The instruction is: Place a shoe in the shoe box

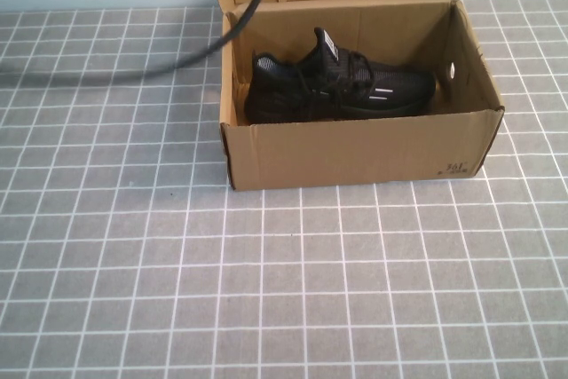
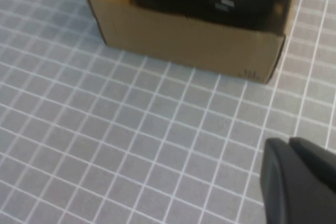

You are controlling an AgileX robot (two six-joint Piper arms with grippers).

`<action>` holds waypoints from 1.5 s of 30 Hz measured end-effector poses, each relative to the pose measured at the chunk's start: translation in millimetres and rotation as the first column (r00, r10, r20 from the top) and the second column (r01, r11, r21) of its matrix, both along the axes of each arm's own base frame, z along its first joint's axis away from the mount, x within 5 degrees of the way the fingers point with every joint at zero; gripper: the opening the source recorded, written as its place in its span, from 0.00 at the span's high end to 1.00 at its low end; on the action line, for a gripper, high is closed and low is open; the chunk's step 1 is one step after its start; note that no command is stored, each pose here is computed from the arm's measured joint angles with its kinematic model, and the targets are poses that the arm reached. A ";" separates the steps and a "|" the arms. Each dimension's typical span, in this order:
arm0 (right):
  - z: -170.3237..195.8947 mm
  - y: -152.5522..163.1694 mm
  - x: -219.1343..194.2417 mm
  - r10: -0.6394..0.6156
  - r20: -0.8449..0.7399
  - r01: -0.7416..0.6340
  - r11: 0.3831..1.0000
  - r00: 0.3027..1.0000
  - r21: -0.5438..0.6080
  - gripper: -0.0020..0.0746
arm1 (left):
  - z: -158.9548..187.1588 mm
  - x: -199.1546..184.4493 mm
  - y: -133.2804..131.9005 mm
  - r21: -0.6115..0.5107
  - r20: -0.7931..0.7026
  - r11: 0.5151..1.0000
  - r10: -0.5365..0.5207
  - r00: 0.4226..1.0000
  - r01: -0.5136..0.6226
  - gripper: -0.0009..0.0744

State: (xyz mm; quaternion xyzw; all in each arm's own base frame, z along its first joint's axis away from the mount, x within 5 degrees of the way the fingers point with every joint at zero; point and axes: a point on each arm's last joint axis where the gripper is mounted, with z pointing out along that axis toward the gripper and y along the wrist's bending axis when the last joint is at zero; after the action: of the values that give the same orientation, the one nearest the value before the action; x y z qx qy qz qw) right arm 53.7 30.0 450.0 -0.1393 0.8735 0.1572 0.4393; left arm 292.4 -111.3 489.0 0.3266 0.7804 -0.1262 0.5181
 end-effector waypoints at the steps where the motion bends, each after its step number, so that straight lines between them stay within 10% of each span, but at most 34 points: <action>1: 2.1 -5.8 -12.5 0.005 0.035 -0.006 1.000 0.999 0.019 0.99 | -1.4 -12.0 4.2 -0.008 0.013 1.000 0.013 1.000 -0.013 0.99; 20: -81.6 -27.9 -89.6 0.110 0.341 -0.194 0.956 0.933 0.221 0.99 | -155.8 -223.0 81.7 -0.283 0.336 0.938 0.292 0.896 -0.200 0.99; 32: -142.1 -2.9 -33.9 -0.039 0.441 -0.185 0.871 0.897 0.455 0.99 | -288.3 -223.0 93.0 -0.312 0.202 0.884 0.421 0.884 -0.349 0.99; 45: -164.0 -3.3 -18.2 -0.137 0.475 -0.137 0.857 0.869 0.497 0.99 | -299.3 -224.7 90.1 -0.323 0.106 0.878 0.403 0.909 -0.352 0.99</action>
State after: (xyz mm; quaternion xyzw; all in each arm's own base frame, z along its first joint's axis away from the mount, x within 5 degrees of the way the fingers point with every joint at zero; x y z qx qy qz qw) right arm 35.5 26.6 286.0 -0.0521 0.6573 0.3440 0.6685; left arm 67.6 -21.2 189.7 0.0956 0.7542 -0.1098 0.6403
